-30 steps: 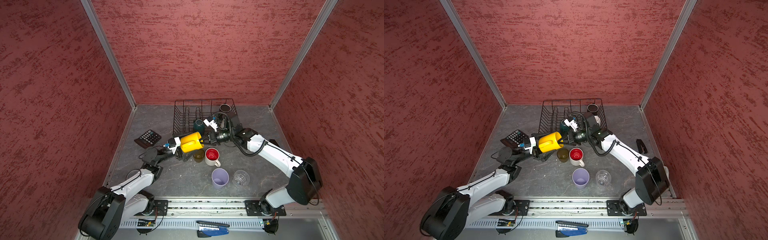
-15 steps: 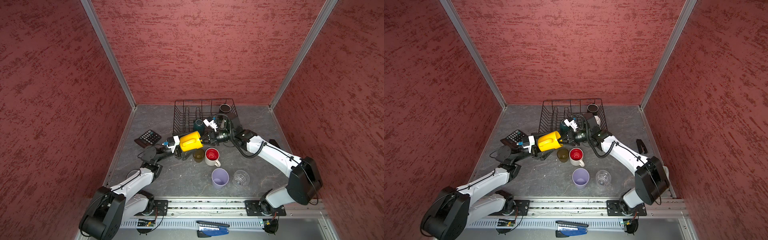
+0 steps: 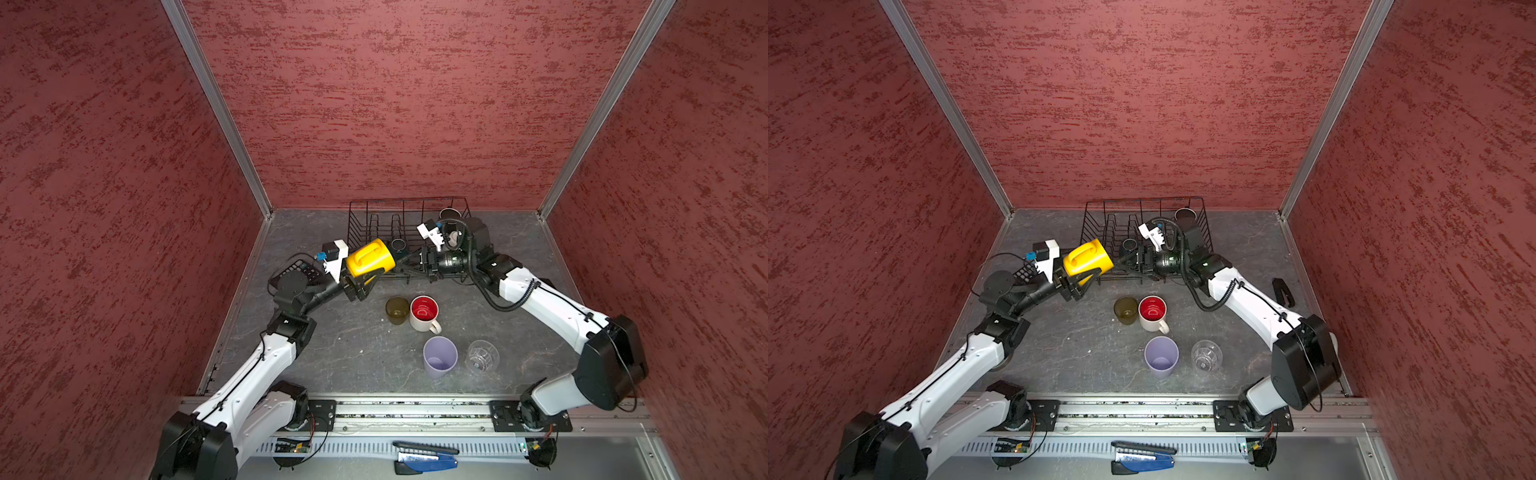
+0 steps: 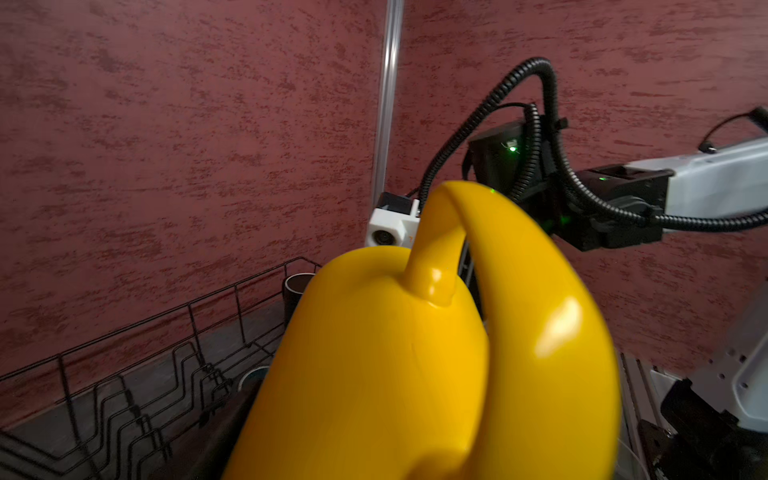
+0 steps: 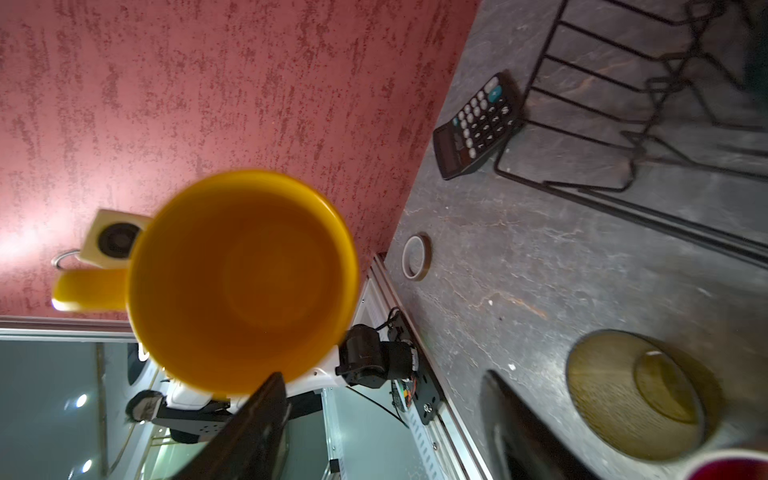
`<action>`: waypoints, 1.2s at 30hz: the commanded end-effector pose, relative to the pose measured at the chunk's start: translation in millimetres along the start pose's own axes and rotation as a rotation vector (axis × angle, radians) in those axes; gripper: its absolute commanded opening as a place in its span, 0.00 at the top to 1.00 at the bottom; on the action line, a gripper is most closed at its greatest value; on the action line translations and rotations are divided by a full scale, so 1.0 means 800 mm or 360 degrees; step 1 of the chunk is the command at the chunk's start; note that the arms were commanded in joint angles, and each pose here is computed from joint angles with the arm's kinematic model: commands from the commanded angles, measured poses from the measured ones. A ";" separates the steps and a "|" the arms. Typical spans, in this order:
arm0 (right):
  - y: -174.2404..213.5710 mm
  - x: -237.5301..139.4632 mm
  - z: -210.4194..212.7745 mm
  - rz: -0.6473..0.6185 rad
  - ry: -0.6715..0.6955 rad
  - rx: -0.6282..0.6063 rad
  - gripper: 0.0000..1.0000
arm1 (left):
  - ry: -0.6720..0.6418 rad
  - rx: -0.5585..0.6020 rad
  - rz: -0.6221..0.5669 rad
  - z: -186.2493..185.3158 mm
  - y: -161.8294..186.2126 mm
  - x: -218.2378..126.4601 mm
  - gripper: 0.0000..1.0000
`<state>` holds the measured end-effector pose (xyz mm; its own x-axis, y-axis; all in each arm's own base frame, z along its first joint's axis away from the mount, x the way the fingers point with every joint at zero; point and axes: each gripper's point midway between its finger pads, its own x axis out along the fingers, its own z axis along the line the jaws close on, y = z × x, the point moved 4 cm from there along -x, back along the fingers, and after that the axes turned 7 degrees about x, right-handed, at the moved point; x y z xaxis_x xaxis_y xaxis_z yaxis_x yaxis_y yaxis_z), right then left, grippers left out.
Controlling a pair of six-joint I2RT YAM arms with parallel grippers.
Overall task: Load the cups into the dish rack
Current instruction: 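Carry the yellow mug into the rack with the left gripper while the right gripper withdraws, then lower the yellow mug upright into the rack beside the green mug with the left gripper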
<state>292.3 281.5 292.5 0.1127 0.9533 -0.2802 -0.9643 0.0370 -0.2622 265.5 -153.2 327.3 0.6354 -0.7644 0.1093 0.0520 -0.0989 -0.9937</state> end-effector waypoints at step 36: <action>-0.057 -0.143 -0.048 -0.0548 0.0641 -0.0322 0.01 | -0.0941 -0.1001 0.1554 0.176 0.151 0.128 1.00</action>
<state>336.3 163.8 302.4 0.5219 0.7196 -0.4581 -0.8055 0.2390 -0.5423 436.3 -150.4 210.3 0.4323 -0.3444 -0.8334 -0.8968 -0.0677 -0.4373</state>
